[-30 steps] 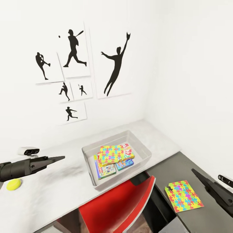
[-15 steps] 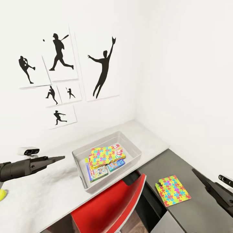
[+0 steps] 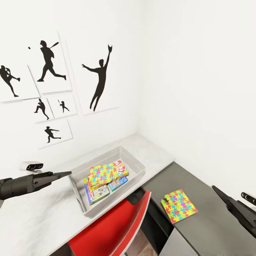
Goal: Put all the toys in the child's room - the three board games (two on the bed and one on the table), the two jigsaw puzzles on the table, and the tennis ball on the table - inside the toy box on the table in the child's room.
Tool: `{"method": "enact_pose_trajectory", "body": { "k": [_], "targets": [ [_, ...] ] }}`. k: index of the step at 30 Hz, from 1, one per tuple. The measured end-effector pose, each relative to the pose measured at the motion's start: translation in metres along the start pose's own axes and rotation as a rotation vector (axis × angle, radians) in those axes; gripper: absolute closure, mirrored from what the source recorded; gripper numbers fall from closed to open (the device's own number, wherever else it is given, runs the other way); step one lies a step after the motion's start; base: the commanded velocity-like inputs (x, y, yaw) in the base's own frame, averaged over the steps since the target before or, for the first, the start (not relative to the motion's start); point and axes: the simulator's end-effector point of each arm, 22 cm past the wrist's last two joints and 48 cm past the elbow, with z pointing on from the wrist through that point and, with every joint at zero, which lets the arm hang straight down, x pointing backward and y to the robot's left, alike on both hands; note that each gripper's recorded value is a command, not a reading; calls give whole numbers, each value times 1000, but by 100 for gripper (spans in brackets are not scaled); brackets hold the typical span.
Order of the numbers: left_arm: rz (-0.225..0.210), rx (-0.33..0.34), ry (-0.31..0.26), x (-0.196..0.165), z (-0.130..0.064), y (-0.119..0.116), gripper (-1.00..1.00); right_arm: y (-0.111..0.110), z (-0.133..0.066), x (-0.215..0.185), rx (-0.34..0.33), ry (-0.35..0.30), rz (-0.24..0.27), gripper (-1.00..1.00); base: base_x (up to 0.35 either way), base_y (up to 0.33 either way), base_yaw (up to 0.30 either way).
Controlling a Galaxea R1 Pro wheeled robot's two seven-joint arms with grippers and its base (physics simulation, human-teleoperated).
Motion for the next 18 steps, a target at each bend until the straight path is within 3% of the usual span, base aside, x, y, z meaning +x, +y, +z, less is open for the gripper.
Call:
{"method": "enact_pose_trajectory", "body": {
  "k": [11,18],
  "targets": [
    [14,4,-2,-3,0,-7,-100,5,0,-3,-9,-3,-12,-100,0,-6,-202],
    [23,6,-4,-4,-1,-11,-100,9,0,-5,-17,-5,-19,-100,0,-147,-202]
  ]
}}
